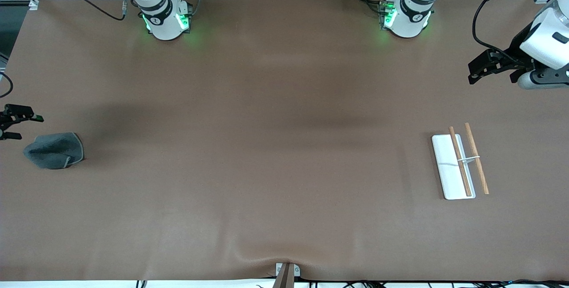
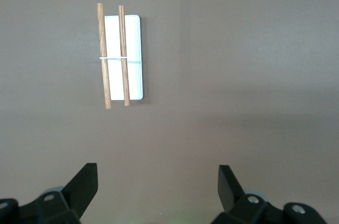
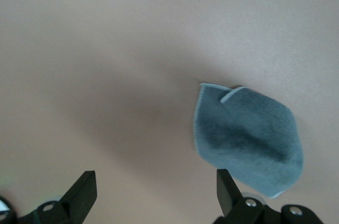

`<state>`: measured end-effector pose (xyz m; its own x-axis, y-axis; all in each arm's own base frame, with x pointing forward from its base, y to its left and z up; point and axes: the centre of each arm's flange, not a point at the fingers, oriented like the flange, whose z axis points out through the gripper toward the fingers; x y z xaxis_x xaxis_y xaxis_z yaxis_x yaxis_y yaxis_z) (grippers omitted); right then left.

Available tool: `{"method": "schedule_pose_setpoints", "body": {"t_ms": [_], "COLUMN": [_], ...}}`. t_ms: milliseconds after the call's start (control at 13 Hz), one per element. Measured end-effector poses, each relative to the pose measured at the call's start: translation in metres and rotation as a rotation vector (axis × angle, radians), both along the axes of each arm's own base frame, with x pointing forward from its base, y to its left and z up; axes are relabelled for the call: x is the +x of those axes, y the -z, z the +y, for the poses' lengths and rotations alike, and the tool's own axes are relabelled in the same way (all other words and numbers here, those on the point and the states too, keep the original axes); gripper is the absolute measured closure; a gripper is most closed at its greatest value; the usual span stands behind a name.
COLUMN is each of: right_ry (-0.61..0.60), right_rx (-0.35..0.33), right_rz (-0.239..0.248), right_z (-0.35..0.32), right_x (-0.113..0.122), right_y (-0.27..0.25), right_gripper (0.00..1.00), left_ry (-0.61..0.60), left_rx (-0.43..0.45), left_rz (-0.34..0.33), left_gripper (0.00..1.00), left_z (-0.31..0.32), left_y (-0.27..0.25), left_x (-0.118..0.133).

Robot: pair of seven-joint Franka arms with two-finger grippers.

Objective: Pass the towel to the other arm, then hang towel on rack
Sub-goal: 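Close the right gripper on the grey towel's edge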

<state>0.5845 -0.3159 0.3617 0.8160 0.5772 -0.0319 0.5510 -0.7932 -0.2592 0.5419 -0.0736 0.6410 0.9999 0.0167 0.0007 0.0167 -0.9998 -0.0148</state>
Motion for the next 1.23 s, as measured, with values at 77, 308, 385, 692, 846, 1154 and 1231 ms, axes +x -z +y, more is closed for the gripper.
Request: {"method": "schedule_pose_setpoints", "body": {"t_ms": [77, 308, 385, 692, 846, 1154, 1231], "right_ry": [-0.012, -0.015, -0.012, -0.095, -0.169, -0.194, -0.196], "right_rx": [0.007, 0.009, -0.002, -0.025, -0.051, -0.082, -0.076], "right_rz": [-0.01, -0.034, -0.05, -0.118, -0.179, -0.245, -0.268], "right_z": [-0.017, -0.05, -0.055, -0.079, -0.094, -0.103, -0.104], "right_x": [-0.004, -0.014, -0.013, -0.017, -0.017, -0.014, -0.015], "right_y": [0.019, 0.053, 0.056, 0.074, 0.085, 0.107, 0.114], "right_gripper": [0.0, 0.0, 0.0, 0.0, 0.0, 0.01, 0.04], "left_ry": [0.0, 0.0, 0.0, 0.0, 0.0, -0.001, -0.001], "left_rx": [0.0, 0.0, 0.001, 0.001, 0.001, 0.001, 0.001], "left_rz": [0.0, 0.003, 0.005, 0.005, 0.005, 0.005, 0.005], "left_gripper": [0.0, 0.0, 0.0, 0.0, 0.0, 0.0, 0.0], "left_z": [0.0, 0.0, 0.0, 0.0, 0.0, 0.0, 0.001], "left_y": [0.0, 0.001, 0.002, 0.002, 0.002, 0.002, 0.002], "left_x": [0.0, 0.0, 0.0, 0.0, 0.0, 0.0, 0.0]}}
